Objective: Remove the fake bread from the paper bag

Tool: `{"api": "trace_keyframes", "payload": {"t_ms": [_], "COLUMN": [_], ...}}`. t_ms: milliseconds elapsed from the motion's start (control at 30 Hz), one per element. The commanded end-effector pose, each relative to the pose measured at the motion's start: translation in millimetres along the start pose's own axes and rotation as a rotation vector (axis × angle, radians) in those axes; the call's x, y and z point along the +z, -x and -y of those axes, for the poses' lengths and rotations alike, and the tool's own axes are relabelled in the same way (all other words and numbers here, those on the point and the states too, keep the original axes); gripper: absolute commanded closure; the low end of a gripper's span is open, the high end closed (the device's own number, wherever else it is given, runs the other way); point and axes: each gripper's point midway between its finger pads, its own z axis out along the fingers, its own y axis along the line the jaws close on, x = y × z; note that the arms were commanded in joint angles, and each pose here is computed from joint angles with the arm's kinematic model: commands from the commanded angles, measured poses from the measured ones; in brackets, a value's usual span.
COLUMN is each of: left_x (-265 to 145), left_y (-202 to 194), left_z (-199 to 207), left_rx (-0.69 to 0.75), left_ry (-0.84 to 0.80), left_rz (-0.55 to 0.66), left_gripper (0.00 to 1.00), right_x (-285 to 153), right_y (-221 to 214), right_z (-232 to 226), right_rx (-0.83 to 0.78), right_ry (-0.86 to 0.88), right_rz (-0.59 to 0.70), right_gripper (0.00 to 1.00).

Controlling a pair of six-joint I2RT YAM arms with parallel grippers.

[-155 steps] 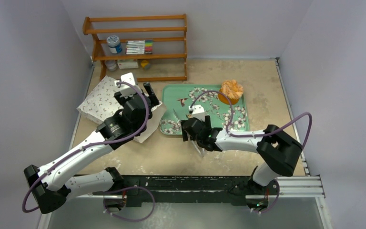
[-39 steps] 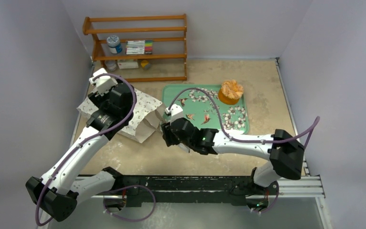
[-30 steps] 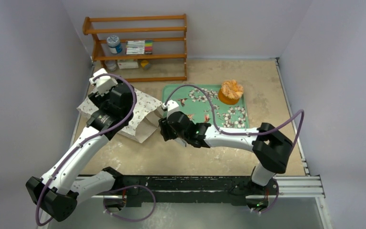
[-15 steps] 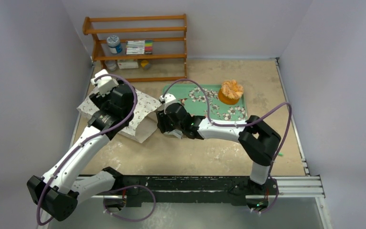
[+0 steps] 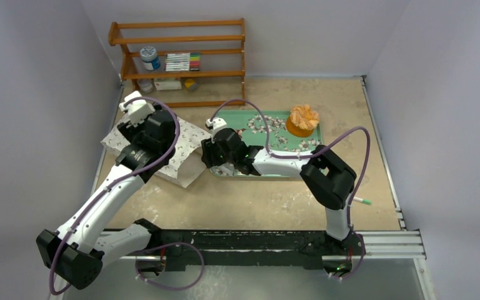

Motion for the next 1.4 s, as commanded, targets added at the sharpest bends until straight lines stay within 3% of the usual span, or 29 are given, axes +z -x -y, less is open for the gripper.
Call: {"api": "trace_keyframes", "payload": {"t_ms": [0, 633, 733, 867, 1133, 1233, 1300, 1367], "left_x": [4.4, 8.4, 8.7, 8.2, 9.1, 8.0, 7.2, 6.9], "left_y": [1.4, 1.5, 0.6, 1.0, -11.1, -11.5, -10.5, -9.5], "left_z": [1.8, 3.3, 2.8, 1.8, 1.9, 0.4, -1.2, -1.9], "left_rx": [-0.028, -0.024, -0.023, -0.025, -0.032, -0.037, -0.039, -0.043], "left_ry": [0.002, 0.002, 0.004, 0.004, -0.001, -0.003, -0.001, -0.002], "left_rz": [0.010, 0.005, 0.003, 0.003, -0.023, -0.024, -0.021, -0.020], "left_gripper": [0.22, 0.22, 0.22, 0.22, 0.22, 0.22, 0.22, 0.22], "right_x": [3.4, 30.8, 32.9, 29.5, 17.8, 15.6, 13.0, 11.1], "right_y": [42.0, 52.4, 51.7, 51.5, 60.5, 58.9, 58.2, 57.3], "right_z": [-15.8, -10.7, -11.5, -10.0, 0.1, 0.3, 0.9, 0.7], "right_rx": [-0.003, 0.007, 0.008, 0.011, 0.012, 0.007, 0.004, 0.002], "right_ry": [0.066, 0.104, 0.108, 0.103, 0.042, 0.036, 0.023, 0.017], "right_rz": [0.102, 0.105, 0.101, 0.101, 0.131, 0.124, 0.121, 0.120], "right_gripper": [0.44, 0.48, 0.58, 0.61, 0.78, 0.87, 1.00, 1.00]}}
